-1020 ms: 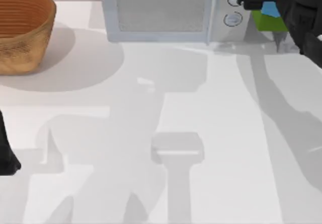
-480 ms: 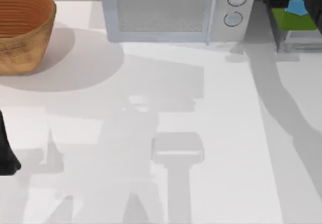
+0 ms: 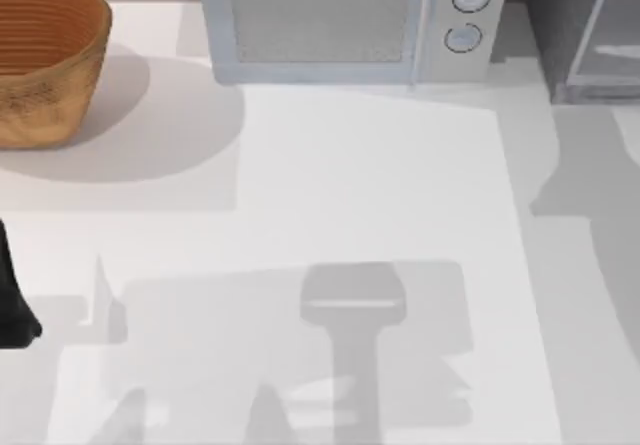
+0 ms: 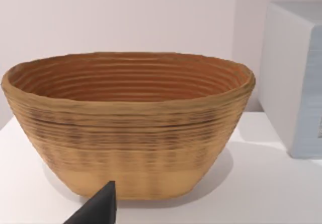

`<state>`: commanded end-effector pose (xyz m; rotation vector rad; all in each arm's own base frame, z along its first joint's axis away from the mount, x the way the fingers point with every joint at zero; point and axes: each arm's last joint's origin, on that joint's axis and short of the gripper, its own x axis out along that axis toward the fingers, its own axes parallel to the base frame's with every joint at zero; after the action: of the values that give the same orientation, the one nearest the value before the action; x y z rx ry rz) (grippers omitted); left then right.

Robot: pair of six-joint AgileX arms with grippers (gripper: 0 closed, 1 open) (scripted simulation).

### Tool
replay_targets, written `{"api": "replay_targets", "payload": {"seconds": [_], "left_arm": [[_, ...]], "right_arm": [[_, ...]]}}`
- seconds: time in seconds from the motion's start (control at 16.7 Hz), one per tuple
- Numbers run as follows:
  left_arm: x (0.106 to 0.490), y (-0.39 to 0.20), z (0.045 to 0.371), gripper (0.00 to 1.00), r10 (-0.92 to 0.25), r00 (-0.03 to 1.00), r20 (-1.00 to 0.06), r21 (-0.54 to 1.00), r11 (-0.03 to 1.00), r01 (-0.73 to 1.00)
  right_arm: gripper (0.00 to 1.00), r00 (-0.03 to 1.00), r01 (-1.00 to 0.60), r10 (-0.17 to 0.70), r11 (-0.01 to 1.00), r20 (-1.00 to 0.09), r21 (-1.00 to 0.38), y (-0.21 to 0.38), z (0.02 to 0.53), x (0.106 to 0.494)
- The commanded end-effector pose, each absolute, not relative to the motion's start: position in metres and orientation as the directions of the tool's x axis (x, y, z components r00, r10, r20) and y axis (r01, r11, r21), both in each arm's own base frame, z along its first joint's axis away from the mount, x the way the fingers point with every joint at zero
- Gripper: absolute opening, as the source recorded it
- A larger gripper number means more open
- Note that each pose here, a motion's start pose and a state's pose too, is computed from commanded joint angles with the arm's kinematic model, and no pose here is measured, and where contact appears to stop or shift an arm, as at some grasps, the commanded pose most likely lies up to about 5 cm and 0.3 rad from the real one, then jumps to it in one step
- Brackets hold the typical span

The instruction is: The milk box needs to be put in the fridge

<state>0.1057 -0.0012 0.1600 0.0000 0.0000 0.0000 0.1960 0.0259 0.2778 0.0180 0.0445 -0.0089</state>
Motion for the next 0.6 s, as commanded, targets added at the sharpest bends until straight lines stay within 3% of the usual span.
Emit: {"api": "replay_targets", "payload": {"seconds": [0.3,0.6], "left_arm": [[0.106,-0.001,0.16,1.0,0.0,1.0,0.0,0.0,1.0,0.0],[0.106,-0.001,0.16,1.0,0.0,1.0,0.0,0.0,1.0,0.0]], "right_arm": [[0.0,1.0,0.007,-0.007,1.0,0.02,0.011,0.006,0.226,0.124],[0.0,1.0,0.001,-0.001,1.0,0.012,0.001,0.0,0.172,0.106]]}}
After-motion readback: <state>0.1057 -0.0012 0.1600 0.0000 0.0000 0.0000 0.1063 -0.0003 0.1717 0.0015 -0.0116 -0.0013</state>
